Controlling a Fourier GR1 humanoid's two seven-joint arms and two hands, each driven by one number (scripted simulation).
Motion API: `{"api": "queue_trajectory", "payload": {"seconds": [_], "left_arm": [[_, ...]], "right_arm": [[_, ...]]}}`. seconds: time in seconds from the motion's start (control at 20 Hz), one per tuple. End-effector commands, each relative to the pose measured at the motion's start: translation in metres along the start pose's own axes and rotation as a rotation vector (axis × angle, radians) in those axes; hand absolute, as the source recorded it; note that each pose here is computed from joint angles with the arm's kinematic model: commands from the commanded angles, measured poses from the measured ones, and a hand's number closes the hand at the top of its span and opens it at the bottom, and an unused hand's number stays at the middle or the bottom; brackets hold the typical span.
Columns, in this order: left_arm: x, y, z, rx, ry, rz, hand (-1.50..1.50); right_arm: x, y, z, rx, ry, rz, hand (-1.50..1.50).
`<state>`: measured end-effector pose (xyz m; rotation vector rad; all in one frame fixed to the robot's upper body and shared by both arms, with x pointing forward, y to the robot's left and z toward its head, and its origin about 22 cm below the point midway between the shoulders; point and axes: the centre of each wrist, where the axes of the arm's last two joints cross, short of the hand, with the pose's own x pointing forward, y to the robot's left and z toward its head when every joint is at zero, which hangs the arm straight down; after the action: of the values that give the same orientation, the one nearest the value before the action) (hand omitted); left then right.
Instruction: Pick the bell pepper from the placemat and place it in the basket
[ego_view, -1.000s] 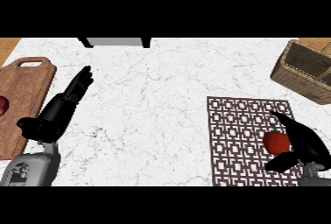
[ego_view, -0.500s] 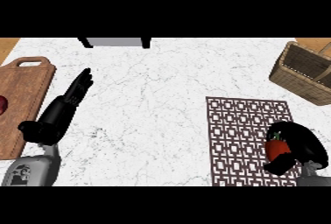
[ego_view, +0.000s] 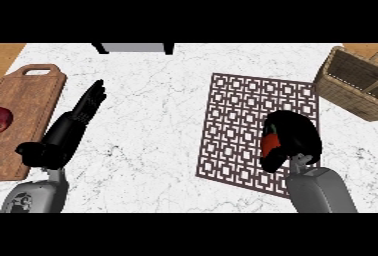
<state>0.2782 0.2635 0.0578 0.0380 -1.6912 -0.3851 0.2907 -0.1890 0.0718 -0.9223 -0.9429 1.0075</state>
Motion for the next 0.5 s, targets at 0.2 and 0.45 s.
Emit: {"api": "queue_trajectory", "payload": {"seconds": [0.2,0.45], "left_arm": [[-0.006,0.014,0.011,-0.001,0.001,0.004,0.00],[0.005,0.013,-0.002,0.000,-0.001,0.004,0.00]], "right_arm": [[0.071,-0.048,0.022,-0.101,-0.046,-0.097,1.50],[0.071,-0.077,0.047,-0.213,-0.150,-0.417,1.50]]}}
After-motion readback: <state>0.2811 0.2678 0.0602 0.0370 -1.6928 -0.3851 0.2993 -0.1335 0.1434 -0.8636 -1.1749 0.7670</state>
